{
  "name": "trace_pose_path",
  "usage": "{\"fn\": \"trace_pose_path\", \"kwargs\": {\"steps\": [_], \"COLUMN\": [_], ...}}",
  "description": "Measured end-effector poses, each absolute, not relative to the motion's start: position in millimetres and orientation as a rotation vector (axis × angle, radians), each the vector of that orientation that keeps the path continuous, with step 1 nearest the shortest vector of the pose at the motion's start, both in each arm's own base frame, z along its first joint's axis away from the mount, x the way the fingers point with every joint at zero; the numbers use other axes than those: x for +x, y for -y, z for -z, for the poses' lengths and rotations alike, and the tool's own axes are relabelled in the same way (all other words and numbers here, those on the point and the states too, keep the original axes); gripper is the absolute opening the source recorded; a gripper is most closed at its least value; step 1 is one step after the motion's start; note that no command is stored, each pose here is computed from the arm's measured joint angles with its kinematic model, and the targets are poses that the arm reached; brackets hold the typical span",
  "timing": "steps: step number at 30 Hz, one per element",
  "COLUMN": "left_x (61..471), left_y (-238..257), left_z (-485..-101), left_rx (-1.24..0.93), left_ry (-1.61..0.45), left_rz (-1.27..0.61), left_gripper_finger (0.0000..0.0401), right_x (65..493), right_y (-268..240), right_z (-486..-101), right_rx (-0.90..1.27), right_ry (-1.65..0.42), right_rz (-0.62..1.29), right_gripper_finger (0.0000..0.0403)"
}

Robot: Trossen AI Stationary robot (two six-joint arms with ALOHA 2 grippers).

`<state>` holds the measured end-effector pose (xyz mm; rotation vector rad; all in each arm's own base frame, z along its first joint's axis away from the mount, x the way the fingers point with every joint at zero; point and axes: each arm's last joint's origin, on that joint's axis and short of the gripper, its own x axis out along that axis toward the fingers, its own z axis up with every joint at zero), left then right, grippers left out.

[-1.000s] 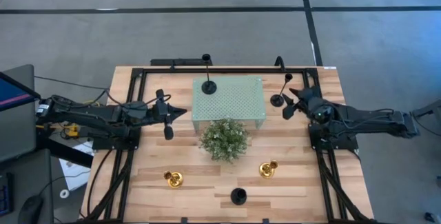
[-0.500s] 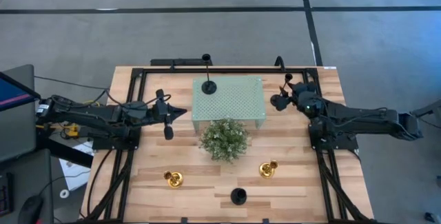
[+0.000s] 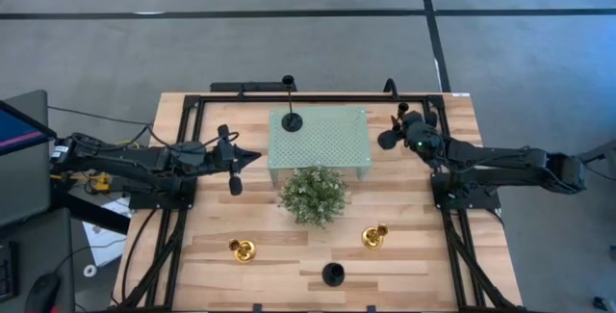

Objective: Pick & Place candle stick holders
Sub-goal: Put the top black candle holder on the shelf

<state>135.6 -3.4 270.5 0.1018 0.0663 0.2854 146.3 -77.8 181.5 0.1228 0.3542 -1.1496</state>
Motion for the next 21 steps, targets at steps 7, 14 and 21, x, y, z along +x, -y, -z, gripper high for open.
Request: {"fn": "trace_pose_path", "kwargs": {"steps": [7, 14, 21], "left_x": [136, 136, 136], "left_y": [3, 3, 3], "left_z": [-271, -271, -271], "left_rx": [0.102, 0.087, 0.08], "left_ry": [-0.066, -0.064, -0.063], "left_rz": [-0.286, -0.286, -0.286], "left_gripper_finger": [0.0011, 0.0011, 0.0011], "right_x": [145, 141, 136], "right_y": [77, 74, 72], "right_z": [-183, -194, -243], "right_rx": [0.078, 0.066, 0.026], "right_ry": [-0.373, -0.338, -0.383], "right_rz": [1.14, 1.095, 1.078], "right_gripper_finger": [0.0008, 0.0006, 0.0003]}}
